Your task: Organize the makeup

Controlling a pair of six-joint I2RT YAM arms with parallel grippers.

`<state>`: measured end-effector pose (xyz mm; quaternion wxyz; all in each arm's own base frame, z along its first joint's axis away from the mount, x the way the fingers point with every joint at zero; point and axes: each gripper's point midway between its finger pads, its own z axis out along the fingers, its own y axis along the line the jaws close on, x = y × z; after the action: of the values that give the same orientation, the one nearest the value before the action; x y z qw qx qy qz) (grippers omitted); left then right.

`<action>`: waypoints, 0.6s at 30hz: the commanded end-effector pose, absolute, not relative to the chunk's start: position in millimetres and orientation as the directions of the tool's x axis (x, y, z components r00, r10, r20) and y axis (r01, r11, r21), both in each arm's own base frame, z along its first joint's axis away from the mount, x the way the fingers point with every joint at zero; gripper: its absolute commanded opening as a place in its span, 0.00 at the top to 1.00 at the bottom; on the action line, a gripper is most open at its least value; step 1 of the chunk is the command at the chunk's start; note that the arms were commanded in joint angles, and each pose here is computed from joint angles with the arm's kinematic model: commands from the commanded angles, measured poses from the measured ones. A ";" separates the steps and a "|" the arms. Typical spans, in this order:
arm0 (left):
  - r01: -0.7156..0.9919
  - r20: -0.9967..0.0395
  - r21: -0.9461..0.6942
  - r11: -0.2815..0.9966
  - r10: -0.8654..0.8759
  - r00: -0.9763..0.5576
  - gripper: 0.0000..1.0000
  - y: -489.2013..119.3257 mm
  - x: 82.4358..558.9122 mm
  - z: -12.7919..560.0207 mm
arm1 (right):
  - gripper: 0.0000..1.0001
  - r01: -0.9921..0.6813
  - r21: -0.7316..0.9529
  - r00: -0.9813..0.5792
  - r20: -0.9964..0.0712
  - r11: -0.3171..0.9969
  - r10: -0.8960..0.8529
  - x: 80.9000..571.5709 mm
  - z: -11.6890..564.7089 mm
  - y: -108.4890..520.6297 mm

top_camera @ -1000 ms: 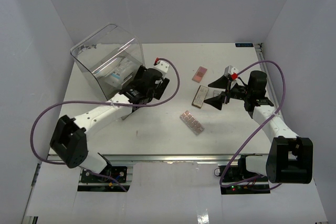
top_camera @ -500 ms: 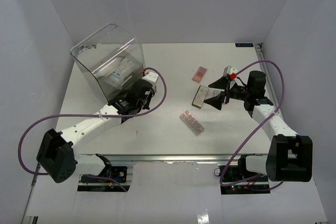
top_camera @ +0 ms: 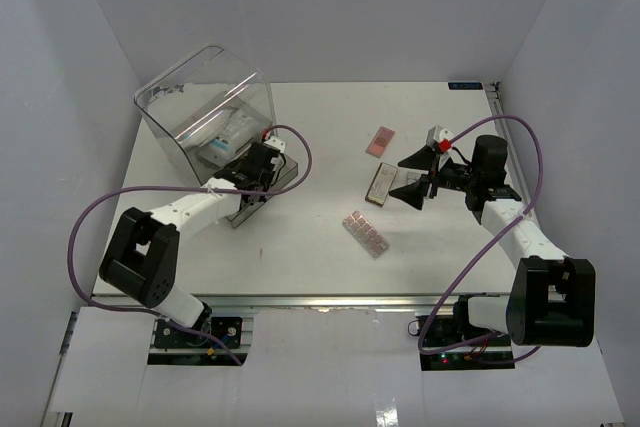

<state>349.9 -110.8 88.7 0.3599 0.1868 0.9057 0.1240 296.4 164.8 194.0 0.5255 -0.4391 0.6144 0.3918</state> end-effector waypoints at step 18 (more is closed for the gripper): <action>0.216 -0.625 0.367 0.905 0.412 -0.663 0.05 -104.7 364.6 91.0 | 0.06 -0.959 -0.021 -0.013 -0.993 0.283 -0.118 300.7 208.7 165.2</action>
<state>360.3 -104.4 76.7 0.3533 0.1877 0.9059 0.1389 295.1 165.4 194.6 0.5247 -0.4406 0.6121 0.3948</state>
